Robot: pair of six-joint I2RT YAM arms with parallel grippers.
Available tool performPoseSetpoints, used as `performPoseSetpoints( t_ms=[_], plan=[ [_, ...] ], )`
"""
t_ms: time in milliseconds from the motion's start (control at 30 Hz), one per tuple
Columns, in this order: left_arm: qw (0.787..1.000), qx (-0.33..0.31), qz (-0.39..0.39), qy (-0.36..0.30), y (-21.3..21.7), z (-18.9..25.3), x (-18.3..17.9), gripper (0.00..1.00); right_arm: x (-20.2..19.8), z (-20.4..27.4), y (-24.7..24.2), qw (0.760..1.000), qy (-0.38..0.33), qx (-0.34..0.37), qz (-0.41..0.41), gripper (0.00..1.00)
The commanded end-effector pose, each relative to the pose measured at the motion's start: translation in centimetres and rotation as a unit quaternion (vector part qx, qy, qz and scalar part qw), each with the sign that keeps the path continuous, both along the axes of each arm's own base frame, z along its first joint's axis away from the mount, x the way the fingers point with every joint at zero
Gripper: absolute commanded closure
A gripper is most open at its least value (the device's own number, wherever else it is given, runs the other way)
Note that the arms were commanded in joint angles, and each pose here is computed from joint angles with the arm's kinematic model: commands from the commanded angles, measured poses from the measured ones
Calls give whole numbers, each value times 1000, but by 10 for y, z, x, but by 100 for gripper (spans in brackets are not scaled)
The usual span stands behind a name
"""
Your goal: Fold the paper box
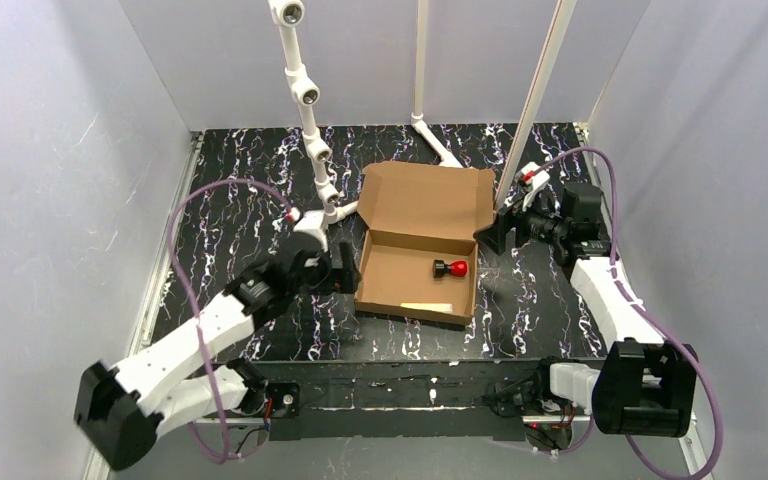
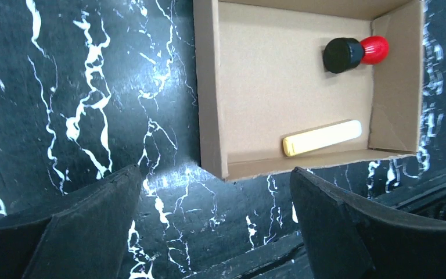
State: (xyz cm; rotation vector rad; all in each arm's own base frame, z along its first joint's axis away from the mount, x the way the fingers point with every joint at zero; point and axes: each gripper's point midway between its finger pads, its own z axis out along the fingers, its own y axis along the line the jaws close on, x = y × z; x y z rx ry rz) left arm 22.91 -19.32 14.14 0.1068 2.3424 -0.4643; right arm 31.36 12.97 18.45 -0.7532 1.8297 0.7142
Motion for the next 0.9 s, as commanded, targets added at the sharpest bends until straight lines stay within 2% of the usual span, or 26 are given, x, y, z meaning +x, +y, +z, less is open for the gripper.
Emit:
performPoseSetpoints(
  t_ms=[0,200,267,400,700,800,867],
  plan=[
    [996,-91,18,-19,7,-5,-18,2,27,12,-16,988,40,103,-108,3],
    [985,-162,30,-55,21,-9,-38,2,58,-5,-44,949,90,165,-254,15],
    [982,-172,36,-63,25,-10,-42,2,65,-12,-41,941,116,185,-258,17],
    [983,-168,42,-65,32,-13,-46,2,86,-30,-32,941,139,191,-242,36],
    [984,-162,43,-60,33,-13,-45,2,106,-53,-14,950,125,131,-252,50],
    [984,-161,43,-57,32,-14,-45,2,113,-56,-18,948,119,127,-265,62],
    [984,-163,42,-56,31,-14,-46,2,117,-59,-19,948,116,124,-269,73]
  ],
)
